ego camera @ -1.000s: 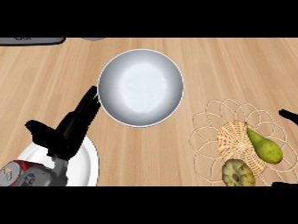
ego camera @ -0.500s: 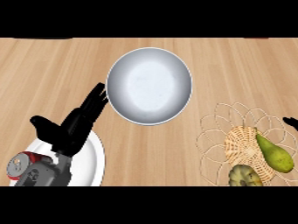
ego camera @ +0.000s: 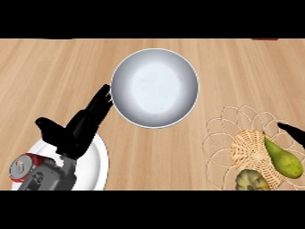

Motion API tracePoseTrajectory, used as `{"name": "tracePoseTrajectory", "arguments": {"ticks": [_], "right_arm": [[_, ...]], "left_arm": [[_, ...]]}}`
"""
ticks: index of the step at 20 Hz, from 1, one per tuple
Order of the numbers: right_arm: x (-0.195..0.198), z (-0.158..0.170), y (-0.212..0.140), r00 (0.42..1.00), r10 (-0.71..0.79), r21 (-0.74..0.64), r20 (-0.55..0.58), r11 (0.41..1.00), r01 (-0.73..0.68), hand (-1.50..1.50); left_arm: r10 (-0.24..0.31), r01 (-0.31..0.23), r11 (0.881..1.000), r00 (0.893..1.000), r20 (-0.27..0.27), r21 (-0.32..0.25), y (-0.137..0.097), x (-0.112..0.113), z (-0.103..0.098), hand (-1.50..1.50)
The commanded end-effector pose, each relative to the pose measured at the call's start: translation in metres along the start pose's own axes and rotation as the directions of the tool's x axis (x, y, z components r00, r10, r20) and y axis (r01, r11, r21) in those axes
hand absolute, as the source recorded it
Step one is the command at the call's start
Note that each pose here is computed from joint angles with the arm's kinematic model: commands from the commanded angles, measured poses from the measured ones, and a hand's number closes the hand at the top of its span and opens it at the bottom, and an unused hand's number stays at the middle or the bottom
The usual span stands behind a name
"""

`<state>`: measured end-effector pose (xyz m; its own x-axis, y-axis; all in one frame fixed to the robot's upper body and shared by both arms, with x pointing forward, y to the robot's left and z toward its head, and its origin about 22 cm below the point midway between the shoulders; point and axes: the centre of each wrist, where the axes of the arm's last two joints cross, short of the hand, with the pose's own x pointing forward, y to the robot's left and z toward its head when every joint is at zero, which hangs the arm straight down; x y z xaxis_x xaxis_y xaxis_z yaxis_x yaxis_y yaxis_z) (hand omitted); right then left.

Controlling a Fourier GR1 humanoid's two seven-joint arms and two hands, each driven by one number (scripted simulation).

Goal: Pick the squash from the placemat and place it in the bowl

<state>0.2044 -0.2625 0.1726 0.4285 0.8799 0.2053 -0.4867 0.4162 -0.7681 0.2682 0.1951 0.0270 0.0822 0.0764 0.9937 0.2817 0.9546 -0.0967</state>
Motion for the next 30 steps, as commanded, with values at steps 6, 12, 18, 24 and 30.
{"name": "tracePoseTrajectory", "arguments": {"ticks": [6,12,18,24,30], "right_arm": [[0.011,-0.016,0.0,0.963,0.115,0.122,-0.243,0.989,-0.088,-1.5],[0.022,-0.027,0.013,0.964,0.135,0.151,-0.228,0.983,-0.102,-1.5],[0.024,-0.034,0.044,0.963,0.158,0.147,-0.221,0.981,-0.127,-1.5],[0.023,-0.046,0.061,0.961,0.148,0.124,-0.235,0.985,-0.121,-1.5],[0.019,-0.049,0.066,0.961,0.163,0.126,-0.225,0.982,-0.138,-1.5]], "left_arm": [[0.005,-0.005,1.0,1.0,-0.012,0.014,0.012,0.011,0.001,0.0],[-0.006,0.006,1.0,1.0,-0.009,0.0,0.0,-0.001,-0.002,0.0],[0.0,0.0,1.0,1.0,0.002,0.017,-0.003,0.005,0.001,0.0],[0.019,-0.019,1.0,1.0,-0.003,0.022,0.0,-0.004,0.005,0.0],[0.004,-0.004,0.999,1.0,-0.006,0.042,0.004,-0.001,-0.001,0.0]]}}
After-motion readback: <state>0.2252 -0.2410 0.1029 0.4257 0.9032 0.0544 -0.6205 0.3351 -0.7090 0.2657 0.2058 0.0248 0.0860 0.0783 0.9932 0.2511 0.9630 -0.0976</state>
